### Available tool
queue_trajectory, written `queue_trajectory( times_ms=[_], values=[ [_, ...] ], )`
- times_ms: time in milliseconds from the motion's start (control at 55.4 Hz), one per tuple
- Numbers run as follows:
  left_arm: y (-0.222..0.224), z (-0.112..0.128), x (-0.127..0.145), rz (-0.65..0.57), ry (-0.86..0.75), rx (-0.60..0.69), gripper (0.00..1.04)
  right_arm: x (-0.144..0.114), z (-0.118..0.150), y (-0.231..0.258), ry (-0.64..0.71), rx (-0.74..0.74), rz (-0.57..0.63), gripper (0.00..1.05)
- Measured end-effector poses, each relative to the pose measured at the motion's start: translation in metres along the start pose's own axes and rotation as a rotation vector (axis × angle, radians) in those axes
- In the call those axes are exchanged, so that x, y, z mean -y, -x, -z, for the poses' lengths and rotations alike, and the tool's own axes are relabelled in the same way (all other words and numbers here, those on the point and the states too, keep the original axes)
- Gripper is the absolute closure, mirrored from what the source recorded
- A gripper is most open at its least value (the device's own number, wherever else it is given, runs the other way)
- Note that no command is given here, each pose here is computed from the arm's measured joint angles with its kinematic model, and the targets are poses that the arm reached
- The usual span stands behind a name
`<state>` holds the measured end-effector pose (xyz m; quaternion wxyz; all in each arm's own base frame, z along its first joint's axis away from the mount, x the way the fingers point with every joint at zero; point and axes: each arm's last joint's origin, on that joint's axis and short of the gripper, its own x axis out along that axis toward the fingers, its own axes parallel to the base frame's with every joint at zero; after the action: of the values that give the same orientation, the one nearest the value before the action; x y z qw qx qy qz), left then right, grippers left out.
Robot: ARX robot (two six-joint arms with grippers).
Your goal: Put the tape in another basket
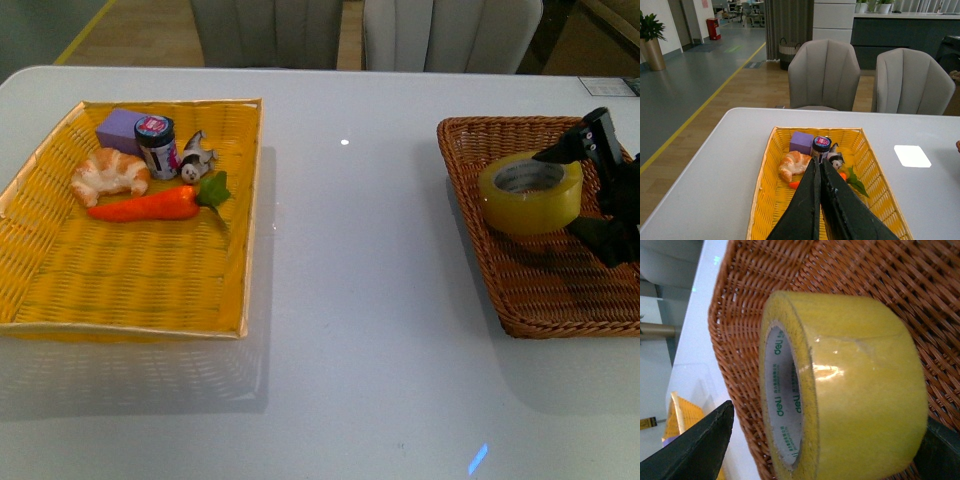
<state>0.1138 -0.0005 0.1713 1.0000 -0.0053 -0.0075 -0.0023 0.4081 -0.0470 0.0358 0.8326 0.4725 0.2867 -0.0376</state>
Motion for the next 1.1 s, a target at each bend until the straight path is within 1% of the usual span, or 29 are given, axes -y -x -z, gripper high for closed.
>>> queue_trajectory(
  times_ms=[235,361,451,523,632,776,884,902,938,956,974,1011,1065,1101],
  values=[
    [0.004,0.0,0.0,0.0,0.0,0.0,1.03,-0.019,-0.017,0.044,0.019,0.07,-0.064,0.09],
    [0.007,0.001,0.0,0.0,0.0,-0.001,1.03,-0.022,-0.019,0.07,0.034,0.093,-0.077,0.09],
    [0.014,0.005,0.0,-0.001,0.0,-0.032,1.03,-0.023,-0.019,0.088,0.036,0.109,-0.09,0.09],
    [0.016,0.004,0.0,-0.001,0.0,-0.013,1.03,-0.025,-0.017,0.106,0.044,0.126,-0.097,0.09],
    [0.016,0.004,0.0,-0.002,0.0,-0.017,1.03,-0.034,-0.011,0.14,0.098,0.172,-0.119,0.09],
    [0.016,0.004,0.0,-0.001,0.0,-0.017,1.03,-0.05,0.005,0.191,0.178,0.236,-0.158,0.09],
    [0.016,0.004,0.0,-0.001,0.0,-0.017,1.03,-0.058,0.014,0.219,0.209,0.278,-0.184,0.09],
    [0.016,0.004,0.0,-0.001,0.0,-0.017,1.03,-0.059,0.016,0.222,0.227,0.297,-0.182,0.1],
    [0.016,0.004,0.0,-0.001,0.0,-0.017,1.03,-0.061,0.019,0.227,0.342,0.393,-0.196,0.16],
    [0.016,0.004,0.0,-0.001,0.0,-0.016,1.03,-0.061,0.021,0.23,0.422,0.453,-0.185,0.19],
    [0.016,0.004,0.0,-0.001,0.0,-0.016,1.03,-0.061,0.022,0.231,0.457,0.477,-0.183,0.21],
    [0.016,0.004,0.0,-0.001,0.0,-0.016,1.03,-0.06,0.028,0.235,0.59,0.542,-0.171,0.28],
    [0.016,0.004,0.0,-0.001,0.0,-0.016,1.03,-0.058,0.038,0.241,0.756,0.578,-0.138,0.39],
    [0.016,0.004,0.0,-0.001,0.0,-0.016,1.03,-0.057,0.042,0.242,0.806,0.583,-0.127,0.44]
  ],
)
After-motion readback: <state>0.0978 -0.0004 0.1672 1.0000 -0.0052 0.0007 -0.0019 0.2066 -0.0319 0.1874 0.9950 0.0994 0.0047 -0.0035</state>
